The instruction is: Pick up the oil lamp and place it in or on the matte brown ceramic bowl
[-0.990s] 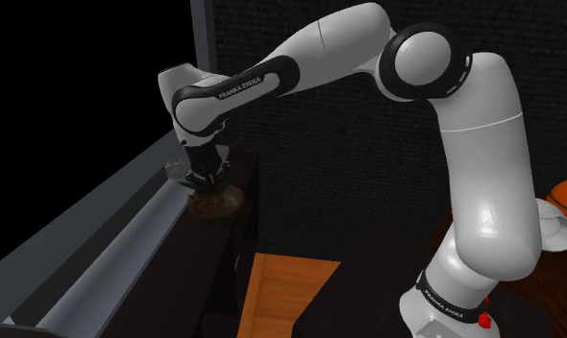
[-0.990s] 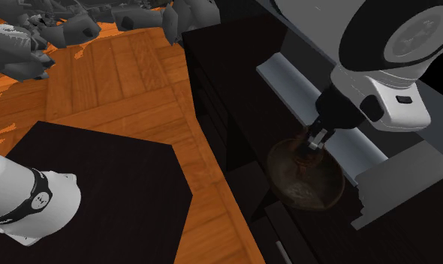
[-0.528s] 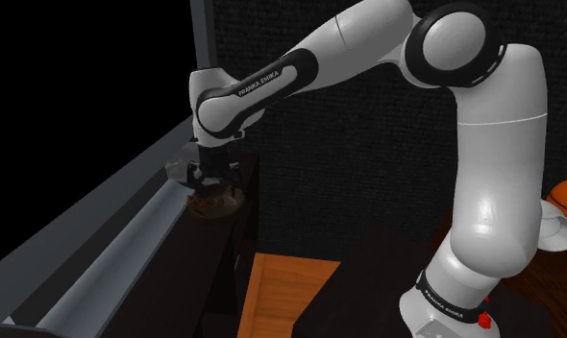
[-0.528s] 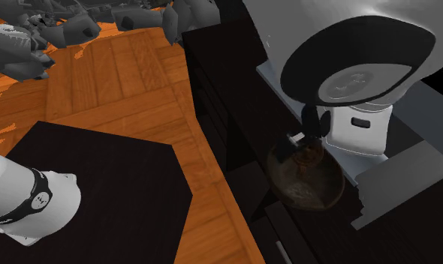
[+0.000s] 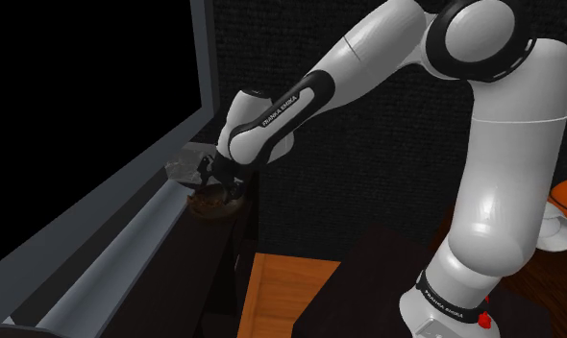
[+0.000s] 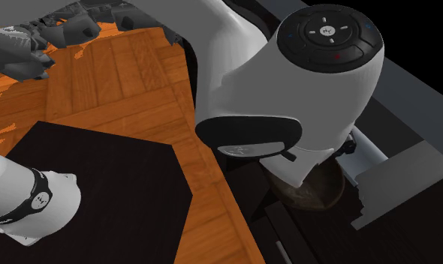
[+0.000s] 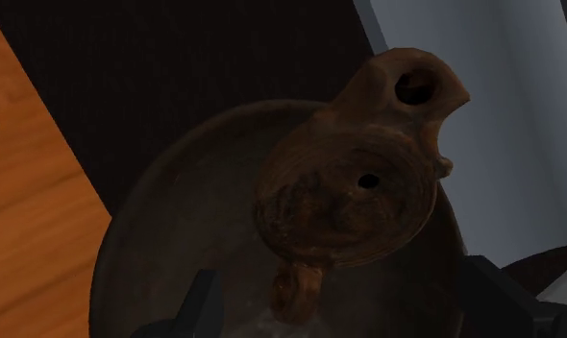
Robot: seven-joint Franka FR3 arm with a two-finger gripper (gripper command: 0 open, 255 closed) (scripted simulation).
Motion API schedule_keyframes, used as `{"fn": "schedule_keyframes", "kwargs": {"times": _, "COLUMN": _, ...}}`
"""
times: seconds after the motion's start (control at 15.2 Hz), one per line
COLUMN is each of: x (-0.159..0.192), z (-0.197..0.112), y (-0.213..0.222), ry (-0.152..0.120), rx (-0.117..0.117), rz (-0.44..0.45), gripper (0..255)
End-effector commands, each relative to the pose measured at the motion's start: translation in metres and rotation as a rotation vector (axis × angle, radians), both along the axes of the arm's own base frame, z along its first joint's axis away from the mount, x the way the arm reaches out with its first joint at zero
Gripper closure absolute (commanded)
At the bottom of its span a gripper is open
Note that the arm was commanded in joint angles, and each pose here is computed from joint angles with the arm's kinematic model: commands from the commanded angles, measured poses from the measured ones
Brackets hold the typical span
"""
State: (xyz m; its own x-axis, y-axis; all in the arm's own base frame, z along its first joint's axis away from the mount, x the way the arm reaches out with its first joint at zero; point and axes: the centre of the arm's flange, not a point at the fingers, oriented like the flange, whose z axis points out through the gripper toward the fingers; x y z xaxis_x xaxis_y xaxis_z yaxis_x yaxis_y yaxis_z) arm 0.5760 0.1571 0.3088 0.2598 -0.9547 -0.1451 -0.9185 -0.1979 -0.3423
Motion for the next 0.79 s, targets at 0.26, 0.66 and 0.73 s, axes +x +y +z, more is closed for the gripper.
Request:
{"fn": "schedule_keyframes", "kwargs": {"times": 0.26, "x": 0.007, "z": -0.02, "y": 0.005, "ry": -0.012, "rx": 0.006, "rz": -0.013, "gripper": 0}}
{"fn": "schedule_keyframes", "kwargs": {"times": 0.66, "x": 0.007, "z": -0.02, "y": 0.005, "ry": -0.012, "rx": 0.006, "rz": -0.013, "gripper": 0}}
{"fn": "schedule_keyframes", "kwargs": {"times": 0.73, "x": 0.007, "z": -0.02, "y": 0.005, "ry": -0.012, "rx": 0.006, "rz": -0.013, "gripper": 255}}
